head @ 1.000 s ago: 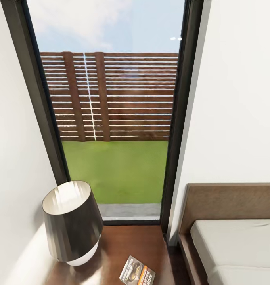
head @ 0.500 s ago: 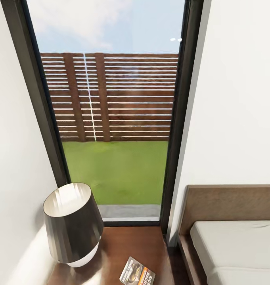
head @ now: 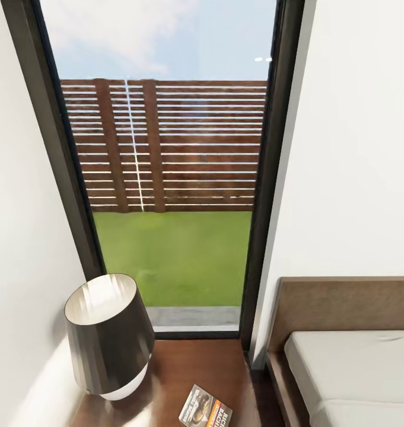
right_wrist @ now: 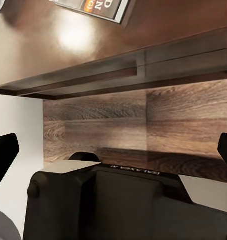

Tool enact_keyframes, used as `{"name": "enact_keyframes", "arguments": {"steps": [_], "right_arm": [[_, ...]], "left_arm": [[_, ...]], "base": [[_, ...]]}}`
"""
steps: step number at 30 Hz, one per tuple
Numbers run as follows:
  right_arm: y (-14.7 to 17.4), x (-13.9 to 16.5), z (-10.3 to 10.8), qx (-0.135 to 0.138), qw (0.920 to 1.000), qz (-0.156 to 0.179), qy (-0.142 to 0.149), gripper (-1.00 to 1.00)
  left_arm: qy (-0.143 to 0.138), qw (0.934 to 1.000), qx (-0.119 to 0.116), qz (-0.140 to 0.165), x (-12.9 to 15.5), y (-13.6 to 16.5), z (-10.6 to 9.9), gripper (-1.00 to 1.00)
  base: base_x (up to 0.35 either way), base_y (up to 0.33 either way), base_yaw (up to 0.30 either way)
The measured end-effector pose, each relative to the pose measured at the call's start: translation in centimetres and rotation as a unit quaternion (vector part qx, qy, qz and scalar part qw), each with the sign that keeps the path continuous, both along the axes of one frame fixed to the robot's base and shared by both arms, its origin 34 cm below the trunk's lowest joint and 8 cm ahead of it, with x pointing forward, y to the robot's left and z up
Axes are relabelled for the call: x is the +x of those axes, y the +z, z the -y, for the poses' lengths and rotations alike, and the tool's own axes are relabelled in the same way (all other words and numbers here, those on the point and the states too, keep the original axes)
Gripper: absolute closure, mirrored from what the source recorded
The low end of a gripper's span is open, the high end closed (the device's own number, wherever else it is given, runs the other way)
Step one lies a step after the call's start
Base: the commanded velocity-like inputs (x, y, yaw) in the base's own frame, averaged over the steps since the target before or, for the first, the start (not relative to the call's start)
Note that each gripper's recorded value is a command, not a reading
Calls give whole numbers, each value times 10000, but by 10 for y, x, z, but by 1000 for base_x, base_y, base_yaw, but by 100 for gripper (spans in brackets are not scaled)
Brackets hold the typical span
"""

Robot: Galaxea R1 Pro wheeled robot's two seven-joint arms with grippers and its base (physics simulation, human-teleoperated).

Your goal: In the bedroom, move the book from the bed onto either nightstand, and place the two sandals side by side next to the bed.

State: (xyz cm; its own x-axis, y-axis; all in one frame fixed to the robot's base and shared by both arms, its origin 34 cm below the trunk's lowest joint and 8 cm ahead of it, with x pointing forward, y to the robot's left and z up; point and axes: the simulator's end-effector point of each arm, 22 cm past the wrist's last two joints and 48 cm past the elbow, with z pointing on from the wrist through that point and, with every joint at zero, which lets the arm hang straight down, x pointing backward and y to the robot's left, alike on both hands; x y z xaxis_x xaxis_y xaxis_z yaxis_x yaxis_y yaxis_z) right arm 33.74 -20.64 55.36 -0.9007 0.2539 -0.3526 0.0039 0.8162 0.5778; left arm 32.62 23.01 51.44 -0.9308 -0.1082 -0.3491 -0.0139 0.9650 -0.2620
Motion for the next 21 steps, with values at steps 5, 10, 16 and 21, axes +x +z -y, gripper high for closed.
{"name": "enact_keyframes", "arguments": {"steps": [5,10,16,21], "right_arm": [[0,0,-1,1,10000,-2,-3,-100],[0,0,-1,0,10000,-1,2,-100],[0,1,-1,-1,10000,7,0,-100],[0,0,-1,-1,10000,5,-2,-100]], "left_arm": [[-1,10000,-8,2,0,0,1,-100],[-1,10000,-10,2,0,0,2,-100],[-1,10000,-10,2,0,0,2,-100],[-1,10000,-10,3,0,0,2,-100]], "base": [[0,0,0],[0,0,0],[0,0,0],[0,0,0]]}}
